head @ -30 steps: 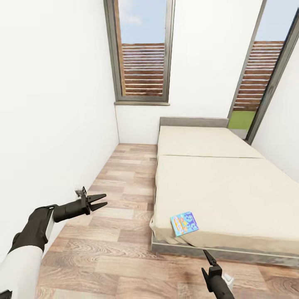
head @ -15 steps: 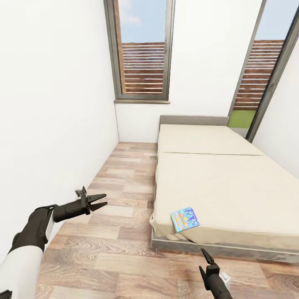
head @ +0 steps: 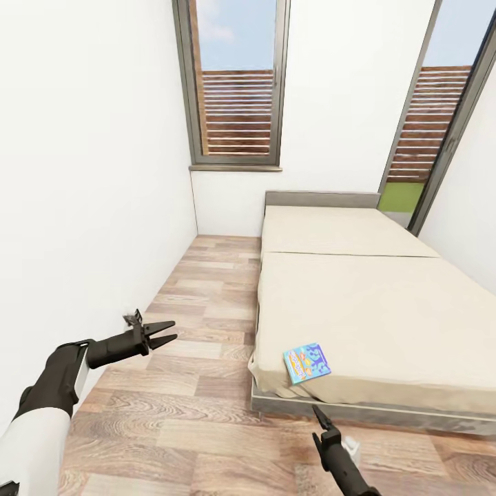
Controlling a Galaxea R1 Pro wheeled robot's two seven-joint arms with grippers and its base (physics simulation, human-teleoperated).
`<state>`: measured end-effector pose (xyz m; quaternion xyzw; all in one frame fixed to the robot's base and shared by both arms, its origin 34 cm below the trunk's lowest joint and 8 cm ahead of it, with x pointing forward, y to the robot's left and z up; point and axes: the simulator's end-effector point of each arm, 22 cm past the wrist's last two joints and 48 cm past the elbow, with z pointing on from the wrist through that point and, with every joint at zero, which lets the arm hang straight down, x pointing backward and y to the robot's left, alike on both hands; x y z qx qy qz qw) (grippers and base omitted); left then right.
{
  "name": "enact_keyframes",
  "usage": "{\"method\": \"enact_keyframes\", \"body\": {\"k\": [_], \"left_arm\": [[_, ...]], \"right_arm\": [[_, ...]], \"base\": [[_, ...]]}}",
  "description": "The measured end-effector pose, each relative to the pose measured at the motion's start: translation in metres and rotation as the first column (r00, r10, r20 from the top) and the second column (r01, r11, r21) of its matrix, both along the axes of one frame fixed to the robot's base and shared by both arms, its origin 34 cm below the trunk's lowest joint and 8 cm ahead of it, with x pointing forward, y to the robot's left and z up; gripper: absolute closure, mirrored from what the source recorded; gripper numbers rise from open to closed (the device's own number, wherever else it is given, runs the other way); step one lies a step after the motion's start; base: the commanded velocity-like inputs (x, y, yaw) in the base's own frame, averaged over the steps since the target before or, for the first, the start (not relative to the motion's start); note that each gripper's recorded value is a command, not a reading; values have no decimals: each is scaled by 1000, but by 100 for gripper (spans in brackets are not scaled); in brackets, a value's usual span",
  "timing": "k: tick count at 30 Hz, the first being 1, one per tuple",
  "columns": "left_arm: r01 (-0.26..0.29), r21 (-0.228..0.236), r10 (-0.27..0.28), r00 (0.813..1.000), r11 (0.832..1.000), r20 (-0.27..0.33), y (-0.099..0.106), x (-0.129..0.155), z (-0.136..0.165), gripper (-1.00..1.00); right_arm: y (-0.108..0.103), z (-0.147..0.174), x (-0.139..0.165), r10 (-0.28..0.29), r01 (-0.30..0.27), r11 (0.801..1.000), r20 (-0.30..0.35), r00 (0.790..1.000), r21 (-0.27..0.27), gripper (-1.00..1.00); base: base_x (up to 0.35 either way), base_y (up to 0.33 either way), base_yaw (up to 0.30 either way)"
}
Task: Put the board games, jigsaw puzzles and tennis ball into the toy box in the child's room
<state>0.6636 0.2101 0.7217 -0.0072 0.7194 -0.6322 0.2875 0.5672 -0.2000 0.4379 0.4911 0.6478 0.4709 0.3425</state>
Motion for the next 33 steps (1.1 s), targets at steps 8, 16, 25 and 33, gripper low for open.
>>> {"method": "enact_keyframes", "body": {"k": [8,16,25,33], "left_arm": [[-2,1,2,1000,1000,0,1,0,0,-100],[-5,1,5,1000,1000,1,3,0,0,-100],[-6,1,6,1000,1000,2,4,1,1,-100],[-7,1,7,1000,1000,2,4,1,1,-100]], "right_arm": [[15,5,3,75,-74,997,18,997,-34,-100],[17,21,16,95,-92,994,69,993,-52,-100],[19,34,22,103,-98,994,122,987,-47,-100],[20,46,24,103,-99,994,172,980,-36,-100]], "base": [[0,0,0],[0,0,0],[0,0,0],[0,0,0]]}}
